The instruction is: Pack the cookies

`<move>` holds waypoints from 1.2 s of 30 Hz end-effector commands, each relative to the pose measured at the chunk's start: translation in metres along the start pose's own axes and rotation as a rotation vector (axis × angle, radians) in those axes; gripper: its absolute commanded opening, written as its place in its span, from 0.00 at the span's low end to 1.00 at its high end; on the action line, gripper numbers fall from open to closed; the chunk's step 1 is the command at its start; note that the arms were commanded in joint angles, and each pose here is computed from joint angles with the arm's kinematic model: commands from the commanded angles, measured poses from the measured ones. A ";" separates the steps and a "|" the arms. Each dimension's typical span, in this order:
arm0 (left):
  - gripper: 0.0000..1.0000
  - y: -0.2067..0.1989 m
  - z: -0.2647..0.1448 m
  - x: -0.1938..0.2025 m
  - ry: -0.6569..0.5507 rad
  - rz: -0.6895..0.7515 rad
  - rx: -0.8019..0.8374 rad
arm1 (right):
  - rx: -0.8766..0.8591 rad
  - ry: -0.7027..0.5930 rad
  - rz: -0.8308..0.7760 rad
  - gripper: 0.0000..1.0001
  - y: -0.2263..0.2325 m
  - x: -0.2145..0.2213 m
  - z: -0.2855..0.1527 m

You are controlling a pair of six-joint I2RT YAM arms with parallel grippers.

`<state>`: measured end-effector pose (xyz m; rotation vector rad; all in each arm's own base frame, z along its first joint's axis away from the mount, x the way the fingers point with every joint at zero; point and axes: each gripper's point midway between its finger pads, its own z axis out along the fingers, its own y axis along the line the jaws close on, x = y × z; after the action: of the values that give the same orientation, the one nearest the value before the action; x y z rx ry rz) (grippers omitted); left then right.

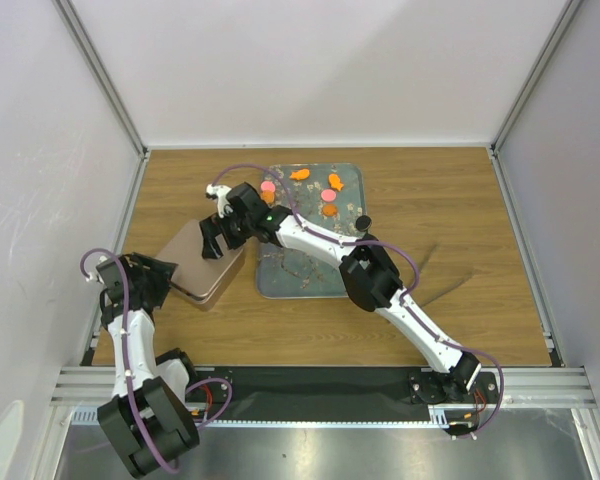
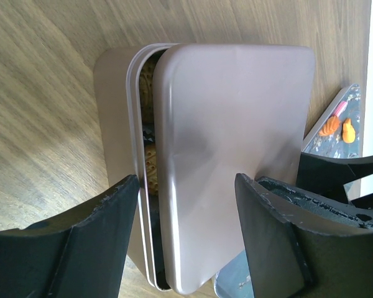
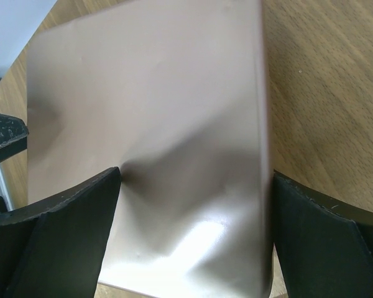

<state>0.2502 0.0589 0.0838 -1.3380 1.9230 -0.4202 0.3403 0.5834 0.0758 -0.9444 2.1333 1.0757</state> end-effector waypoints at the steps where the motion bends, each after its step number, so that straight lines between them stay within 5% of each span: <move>1: 0.69 -0.006 0.004 0.009 0.035 0.011 0.039 | -0.079 -0.011 -0.106 1.00 0.057 -0.015 -0.011; 36: 0.62 -0.002 0.012 0.021 0.063 -0.003 0.040 | -0.109 0.046 -0.272 1.00 0.101 0.010 -0.005</move>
<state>0.2537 0.0629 0.0781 -1.3309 1.9127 -0.3925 0.3343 0.5864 0.0832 -1.0501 2.0571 0.9193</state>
